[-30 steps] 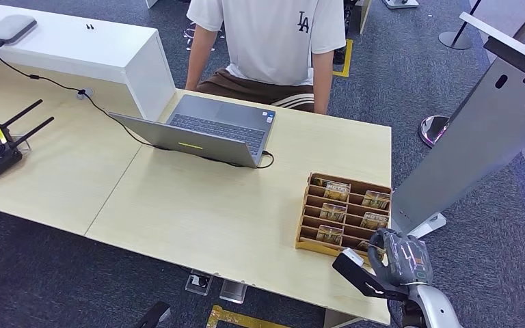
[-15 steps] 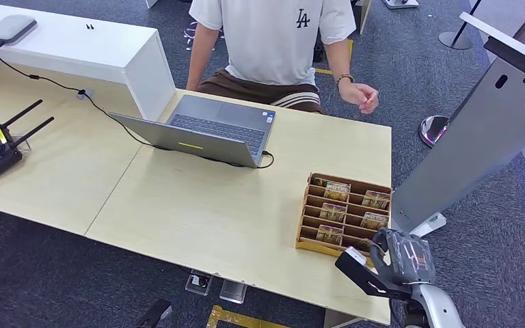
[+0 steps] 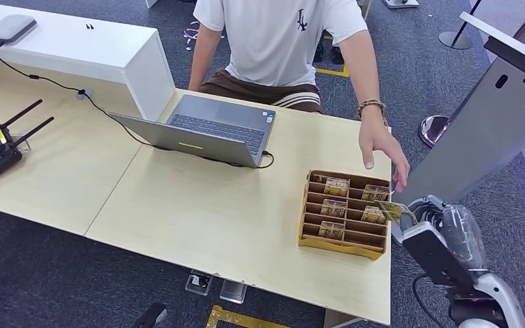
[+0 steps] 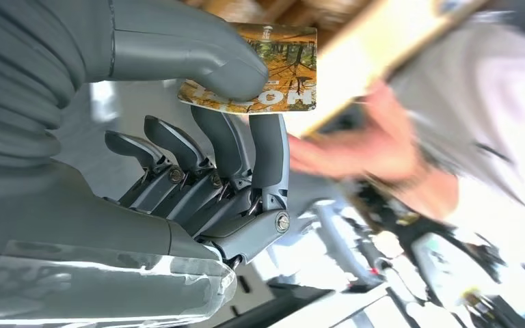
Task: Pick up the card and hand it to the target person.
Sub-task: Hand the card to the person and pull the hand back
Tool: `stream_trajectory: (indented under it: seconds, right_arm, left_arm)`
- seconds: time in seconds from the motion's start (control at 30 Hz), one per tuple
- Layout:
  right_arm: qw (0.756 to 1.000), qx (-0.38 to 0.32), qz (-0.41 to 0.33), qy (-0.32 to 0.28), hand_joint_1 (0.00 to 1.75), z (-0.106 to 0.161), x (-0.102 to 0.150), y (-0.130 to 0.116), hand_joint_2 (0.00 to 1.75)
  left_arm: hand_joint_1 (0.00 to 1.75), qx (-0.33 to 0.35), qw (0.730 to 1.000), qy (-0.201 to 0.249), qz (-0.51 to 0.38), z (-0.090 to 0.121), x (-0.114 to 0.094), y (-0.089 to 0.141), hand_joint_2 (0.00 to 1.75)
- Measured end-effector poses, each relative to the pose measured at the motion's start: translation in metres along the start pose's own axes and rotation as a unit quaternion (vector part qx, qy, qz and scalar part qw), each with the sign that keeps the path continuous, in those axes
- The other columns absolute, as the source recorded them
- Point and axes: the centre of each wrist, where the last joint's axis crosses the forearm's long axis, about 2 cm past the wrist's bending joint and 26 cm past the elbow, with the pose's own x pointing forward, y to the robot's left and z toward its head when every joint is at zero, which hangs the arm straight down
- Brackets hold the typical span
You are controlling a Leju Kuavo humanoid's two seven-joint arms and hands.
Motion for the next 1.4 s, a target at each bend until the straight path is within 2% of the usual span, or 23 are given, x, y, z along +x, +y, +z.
stream_trajectory:
  seconds: [0.1, 0.2, 1.03, 1.07, 1.1, 1.17, 1.2, 1.27, 1.4]
  right_arm:
    - [0.997, -0.016, -0.07, -0.037, 1.75, -0.003, 0.004, -0.004, 1.75]
    - [0.994, -0.019, -0.099, -0.05, 1.75, -0.005, 0.005, -0.002, 1.75]
    - [0.994, -0.009, -0.102, -0.043, 1.75, -0.006, 0.0, 0.004, 1.75]
    - [0.994, -0.008, -0.102, -0.044, 1.54, -0.007, 0.0, 0.005, 1.75]
    - [0.994, -0.007, -0.102, -0.044, 1.22, -0.007, -0.001, 0.005, 1.75]
    - [0.994, -0.006, -0.102, -0.043, 0.43, -0.008, -0.001, 0.005, 1.75]
    - [0.994, -0.007, -0.102, -0.043, 0.2, -0.007, -0.001, 0.005, 1.75]
    - [0.994, -0.008, -0.101, -0.043, 0.03, -0.006, 0.0, 0.005, 1.75]
    - [0.994, -0.01, -0.101, -0.043, 0.0, -0.005, 0.0, 0.004, 1.75]
  left_arm:
    - [0.0, -0.001, 1.0, -0.002, 0.0, 0.0, 0.002, -0.002, 1.75]
    - [0.0, 0.0, 1.0, -0.003, -0.001, -0.001, 0.003, -0.002, 1.75]
    - [0.0, -0.011, 1.0, -0.014, -0.011, -0.001, 0.01, -0.004, 1.75]
    - [0.0, -0.012, 1.0, -0.011, -0.015, -0.001, 0.009, -0.004, 1.75]
    - [0.0, -0.012, 1.0, -0.009, -0.017, -0.001, 0.009, -0.003, 1.75]
    - [0.0, -0.01, 1.0, -0.011, -0.012, -0.001, 0.008, -0.002, 1.75]
    - [0.0, -0.009, 1.0, -0.014, -0.01, -0.001, 0.008, -0.002, 1.75]
    - [0.0, -0.004, 1.0, -0.015, -0.004, -0.001, 0.008, -0.001, 1.75]
    - [0.0, 0.002, 1.0, -0.005, 0.006, 0.0, 0.007, 0.001, 0.0]
